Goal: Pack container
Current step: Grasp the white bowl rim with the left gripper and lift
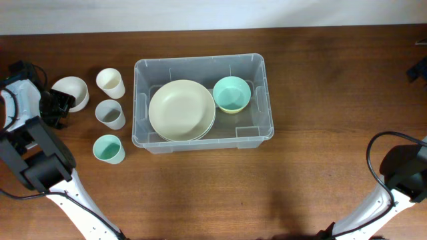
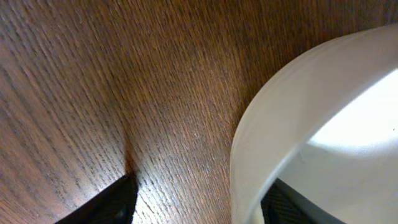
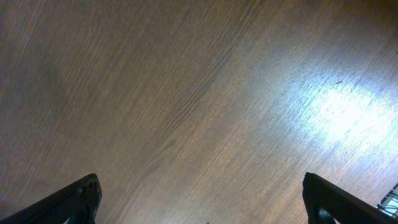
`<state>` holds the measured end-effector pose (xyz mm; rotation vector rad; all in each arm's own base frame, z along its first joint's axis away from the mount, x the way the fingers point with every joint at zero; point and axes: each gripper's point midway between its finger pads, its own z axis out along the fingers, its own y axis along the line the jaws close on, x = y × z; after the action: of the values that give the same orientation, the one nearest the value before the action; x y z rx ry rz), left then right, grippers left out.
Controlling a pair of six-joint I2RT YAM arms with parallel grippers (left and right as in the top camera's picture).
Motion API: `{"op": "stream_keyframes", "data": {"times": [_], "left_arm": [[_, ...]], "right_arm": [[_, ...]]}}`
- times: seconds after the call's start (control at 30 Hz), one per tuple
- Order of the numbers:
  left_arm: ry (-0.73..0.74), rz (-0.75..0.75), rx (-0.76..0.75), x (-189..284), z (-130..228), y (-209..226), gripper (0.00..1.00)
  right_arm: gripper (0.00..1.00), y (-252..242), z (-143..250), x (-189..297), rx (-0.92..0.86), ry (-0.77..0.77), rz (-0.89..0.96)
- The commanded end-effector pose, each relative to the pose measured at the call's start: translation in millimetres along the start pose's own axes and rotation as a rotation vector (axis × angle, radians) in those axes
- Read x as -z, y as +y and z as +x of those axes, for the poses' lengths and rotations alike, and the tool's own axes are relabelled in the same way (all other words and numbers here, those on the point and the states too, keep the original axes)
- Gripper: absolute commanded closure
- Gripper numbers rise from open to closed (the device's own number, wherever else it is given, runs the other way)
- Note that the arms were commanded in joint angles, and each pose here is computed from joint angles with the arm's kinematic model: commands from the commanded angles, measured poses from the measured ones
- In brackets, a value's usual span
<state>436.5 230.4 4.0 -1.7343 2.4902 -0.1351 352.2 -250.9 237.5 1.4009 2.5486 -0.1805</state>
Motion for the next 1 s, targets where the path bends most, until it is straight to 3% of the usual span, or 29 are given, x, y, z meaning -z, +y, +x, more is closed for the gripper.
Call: {"op": "stream_keyframes", "data": {"times": [0.0,0.2,0.27,0.37,0.7,0.87,0.97], "left_arm": [[0.015,-0.01,0.002,-10.0,-0.4,5.1,0.41],[-0.024,0.022,-0.071,6.1,-12.7,-6.2,0.52],[-0.033,0.03,-0.072,12.1,-15.7,-9.6,0.66],[-0.044,0.039,-0.073,19.2,-19.0,-13.2,0.99],[-0.094,0.086,-0.116,52.4,-32.0,-29.6,0.99],[-0.225,0.202,-0.185,128.2,-52.8,-59.9,0.99],[-0.296,0.384,-0.262,195.4,-50.0,-93.1,0.99]], "right_arm": [[0.01,-2.2,0.5,0.7,-0.003,-0.002,0.012],[0.01,-2.0,0.6,0.7,-0.003,-0.002,0.012],[0.01,-2.0,0.6,0.7,-0.003,-0.002,0.012],[0.01,-2.0,0.6,0.7,-0.003,-0.002,0.012],[0.01,-2.0,0.6,0.7,-0.003,-0.002,0.012],[0.01,-2.0,0.6,0.7,-0.003,-0.002,0.012],[0.01,-2.0,0.6,0.7,-0.003,-0.002,0.012]]}}
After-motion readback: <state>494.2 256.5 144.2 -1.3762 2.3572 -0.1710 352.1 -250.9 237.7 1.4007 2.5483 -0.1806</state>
